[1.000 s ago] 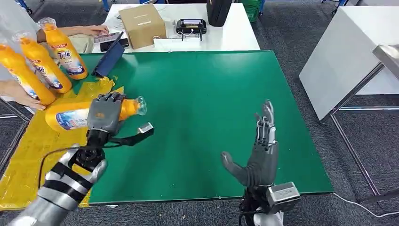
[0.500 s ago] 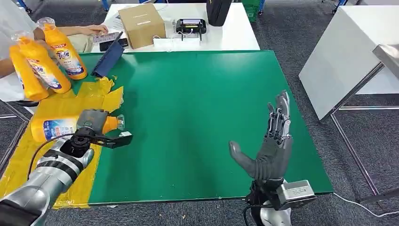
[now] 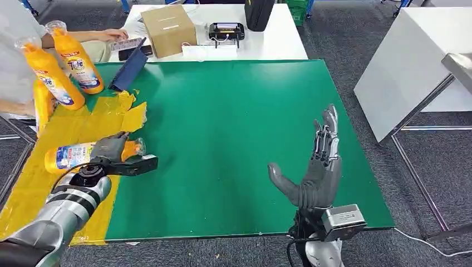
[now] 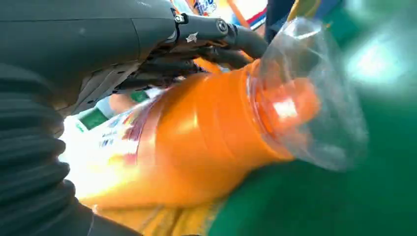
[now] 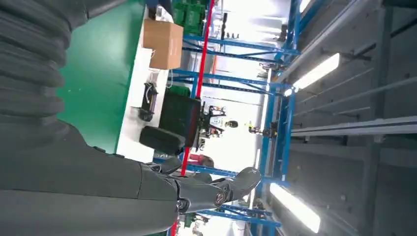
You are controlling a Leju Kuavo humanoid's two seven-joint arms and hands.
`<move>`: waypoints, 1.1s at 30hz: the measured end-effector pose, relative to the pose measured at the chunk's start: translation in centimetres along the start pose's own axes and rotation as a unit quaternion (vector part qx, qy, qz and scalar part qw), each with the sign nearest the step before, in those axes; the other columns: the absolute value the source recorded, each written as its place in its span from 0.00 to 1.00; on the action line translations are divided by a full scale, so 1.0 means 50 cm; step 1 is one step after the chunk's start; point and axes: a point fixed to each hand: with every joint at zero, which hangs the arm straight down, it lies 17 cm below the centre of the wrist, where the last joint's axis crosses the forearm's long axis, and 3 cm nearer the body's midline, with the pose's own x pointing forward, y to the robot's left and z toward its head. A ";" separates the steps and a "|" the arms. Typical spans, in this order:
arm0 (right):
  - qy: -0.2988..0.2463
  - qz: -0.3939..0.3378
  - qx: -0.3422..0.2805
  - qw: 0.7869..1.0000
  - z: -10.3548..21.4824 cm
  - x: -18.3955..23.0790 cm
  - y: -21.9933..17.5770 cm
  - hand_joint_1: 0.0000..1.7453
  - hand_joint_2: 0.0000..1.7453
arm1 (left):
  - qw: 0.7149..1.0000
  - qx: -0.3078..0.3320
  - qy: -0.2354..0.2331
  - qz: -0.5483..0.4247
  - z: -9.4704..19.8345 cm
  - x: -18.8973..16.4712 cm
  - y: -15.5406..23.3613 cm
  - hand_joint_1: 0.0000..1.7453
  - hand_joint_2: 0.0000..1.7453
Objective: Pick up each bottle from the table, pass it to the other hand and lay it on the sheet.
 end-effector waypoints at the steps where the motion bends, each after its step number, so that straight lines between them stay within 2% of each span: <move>1: 0.001 0.002 0.000 1.000 0.001 -0.002 0.000 0.00 1.00 | 1.000 0.004 -0.003 0.009 0.002 0.006 0.000 0.00 1.00; 13: 0.019 0.027 0.005 0.999 0.021 -0.024 -0.009 0.00 1.00 | 0.995 0.057 -0.035 0.067 0.035 0.068 0.019 0.00 1.00; 16: 0.028 0.046 0.007 0.999 0.034 -0.034 -0.016 0.00 1.00 | 0.982 0.130 -0.066 0.120 0.066 0.107 0.075 0.00 1.00; 18: 0.038 0.064 0.008 0.997 0.055 -0.045 -0.024 0.00 1.00 | 0.954 0.181 -0.104 0.213 0.113 0.142 0.121 0.00 1.00; 21: 0.066 0.081 0.006 0.994 0.099 -0.066 -0.050 0.00 1.00 | 0.869 0.218 -0.177 0.406 0.231 0.197 0.174 0.00 1.00; 22: 0.075 0.085 0.003 0.994 0.113 -0.070 -0.064 0.00 1.00 | 0.840 0.233 -0.195 0.449 0.273 0.209 0.196 0.00 1.00; 25: 0.099 0.093 -0.002 0.991 0.146 -0.085 -0.092 0.00 1.00 | 0.789 0.249 -0.227 0.513 0.366 0.224 0.228 0.00 1.00; 29: 0.127 0.096 -0.007 0.987 0.176 -0.100 -0.121 0.00 1.00 | 0.752 0.252 -0.246 0.557 0.439 0.233 0.250 0.00 1.00; 33: 0.137 0.107 -0.015 0.985 0.195 -0.100 -0.144 0.00 1.00 | 0.714 0.200 -0.273 0.613 0.474 0.265 0.244 0.00 1.00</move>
